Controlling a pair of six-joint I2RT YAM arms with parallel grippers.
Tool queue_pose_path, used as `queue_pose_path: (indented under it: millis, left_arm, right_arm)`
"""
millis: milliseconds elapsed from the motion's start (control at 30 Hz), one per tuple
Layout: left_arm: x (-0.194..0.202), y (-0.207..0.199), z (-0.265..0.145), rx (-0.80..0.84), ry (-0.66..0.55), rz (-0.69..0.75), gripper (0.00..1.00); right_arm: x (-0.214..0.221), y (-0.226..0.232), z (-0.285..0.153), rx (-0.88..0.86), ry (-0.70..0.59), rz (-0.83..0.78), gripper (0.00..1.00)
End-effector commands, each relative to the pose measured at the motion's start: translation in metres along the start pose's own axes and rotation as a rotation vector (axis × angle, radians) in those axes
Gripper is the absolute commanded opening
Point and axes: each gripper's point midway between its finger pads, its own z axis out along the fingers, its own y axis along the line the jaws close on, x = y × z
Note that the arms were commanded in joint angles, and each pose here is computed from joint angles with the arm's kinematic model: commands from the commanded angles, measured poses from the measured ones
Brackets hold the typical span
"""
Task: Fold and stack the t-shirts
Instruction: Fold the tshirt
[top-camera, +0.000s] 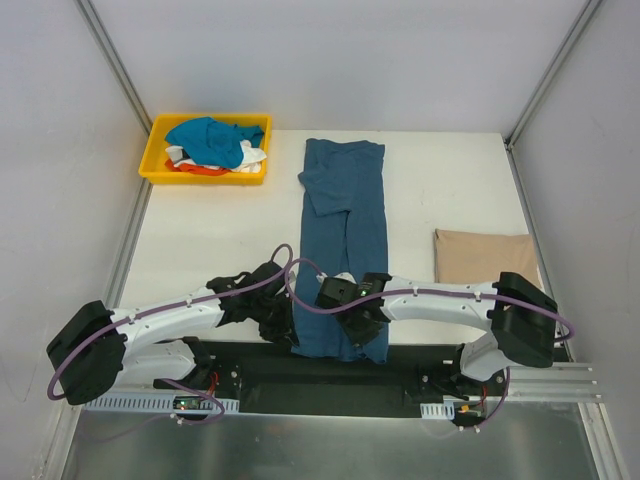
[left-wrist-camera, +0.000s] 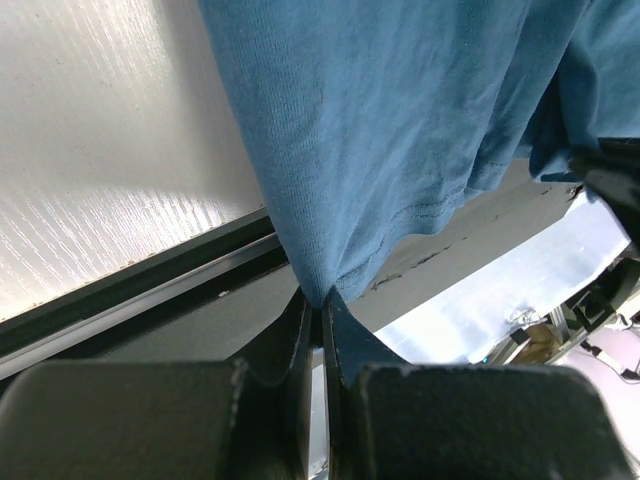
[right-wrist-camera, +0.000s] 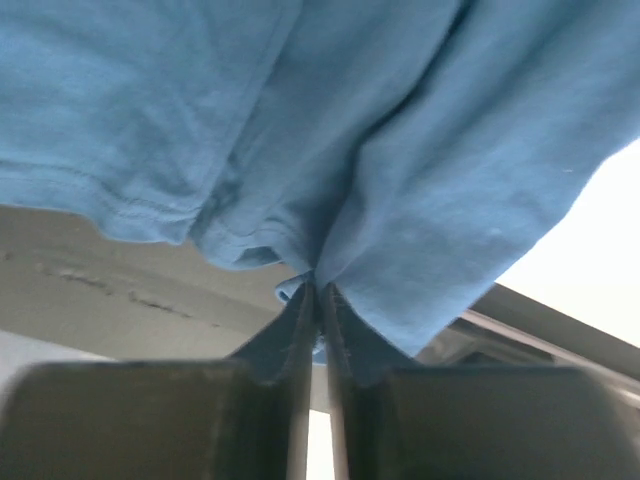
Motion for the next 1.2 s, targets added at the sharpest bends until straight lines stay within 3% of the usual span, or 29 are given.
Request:
queue_pose_path:
  millis: [0, 267, 500, 567, 633, 900, 1033, 1167]
  left_arm:
    - [-0.002, -0.002, -0.003, 0.003, -0.026, 0.025, 0.00]
    - [-0.003, -0.001, -0.002, -0.001, -0.027, 0.023, 0.00]
    - [-0.001, -0.001, -0.003, 0.002, -0.024, 0.022, 0.00]
    - [-0.001, -0.001, -0.003, 0.004, -0.025, 0.020, 0.00]
    - [-0.001, 0.000, -0.003, 0.003, -0.027, 0.018, 0.00]
    - [0.000, 0.001, -0.004, 0.005, -0.028, 0.016, 0.00]
    - [0.000, 0.000, -0.005, 0.010, -0.034, 0.017, 0.00]
    - [0.000, 0.001, -0.003, 0.004, -0.029, 0.016, 0.00]
  right_arm:
    - [-0.009, -0.010, -0.014, 0.069, -0.059, 0.001, 0.01]
    - [-0.020, 0.037, -0.044, -0.218, -0.187, -0.080, 0.02]
    - [-0.024, 0.048, -0.019, -0.193, -0.149, -0.116, 0.09]
    - [-0.026, 0.054, -0.013, -0.201, -0.136, -0.116, 0.30]
    - [-0.026, 0.055, -0.014, -0.210, -0.138, -0.121, 0.45]
    - [-0.013, 0.020, -0.048, -0.195, -0.226, -0.011, 0.78]
    - [0.023, -0.027, -0.037, -0.114, -0.123, 0.154, 0.80]
    - [0.038, -0.032, -0.026, -0.210, -0.097, 0.319, 0.78]
